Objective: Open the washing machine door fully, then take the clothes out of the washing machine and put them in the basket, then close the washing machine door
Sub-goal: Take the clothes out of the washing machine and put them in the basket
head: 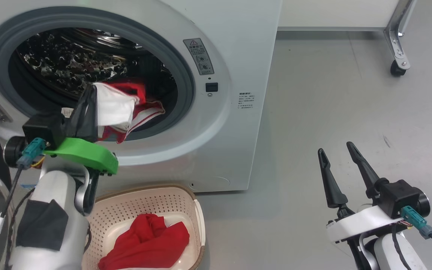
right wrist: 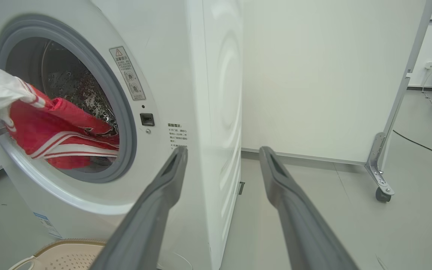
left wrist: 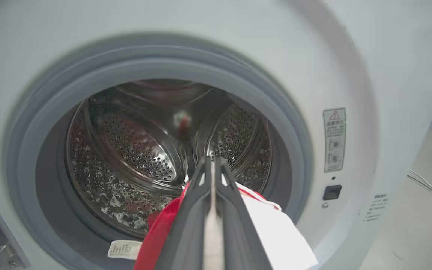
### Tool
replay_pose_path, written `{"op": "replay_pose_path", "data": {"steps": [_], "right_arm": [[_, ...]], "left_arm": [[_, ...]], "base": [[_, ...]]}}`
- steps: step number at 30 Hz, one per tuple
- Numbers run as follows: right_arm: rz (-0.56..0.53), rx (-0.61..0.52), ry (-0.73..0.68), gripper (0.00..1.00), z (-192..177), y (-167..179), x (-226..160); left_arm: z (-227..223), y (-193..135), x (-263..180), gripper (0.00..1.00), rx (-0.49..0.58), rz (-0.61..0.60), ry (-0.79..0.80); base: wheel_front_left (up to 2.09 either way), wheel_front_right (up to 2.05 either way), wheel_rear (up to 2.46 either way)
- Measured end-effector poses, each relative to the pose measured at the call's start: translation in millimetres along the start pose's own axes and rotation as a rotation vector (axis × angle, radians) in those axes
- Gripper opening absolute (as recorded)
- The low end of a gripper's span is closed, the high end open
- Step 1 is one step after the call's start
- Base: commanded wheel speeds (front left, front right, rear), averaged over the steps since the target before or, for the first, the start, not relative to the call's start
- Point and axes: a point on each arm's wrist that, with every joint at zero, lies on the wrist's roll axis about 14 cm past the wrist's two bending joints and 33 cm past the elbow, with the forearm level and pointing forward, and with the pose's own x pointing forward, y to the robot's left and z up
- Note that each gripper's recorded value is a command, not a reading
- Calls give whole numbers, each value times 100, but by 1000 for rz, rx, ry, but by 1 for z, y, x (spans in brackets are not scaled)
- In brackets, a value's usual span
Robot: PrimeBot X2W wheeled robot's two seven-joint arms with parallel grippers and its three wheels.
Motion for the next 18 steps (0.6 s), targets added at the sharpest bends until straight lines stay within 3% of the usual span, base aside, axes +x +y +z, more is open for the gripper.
{"op": "replay_pose_path", "data": {"steps": [3,9,15,18], "right_arm": [[-1,0,-2,100,1,0,0],[-5,1,5,100,-1,-1,-2],[-7,4,12,100,-4,-1,-2],[-7,6,19,100,-7,-1,-2]], "left_arm": [[29,-17,6,0,71,-62,-89],[49,-31,3,0,51,-89,-167],[37,-30,-5,0,35,-85,-145],[-1,-27,-17,0,23,-72,-43]], "base": [[0,0,0],[0,0,0],[0,0,0],[0,0,0]]}}
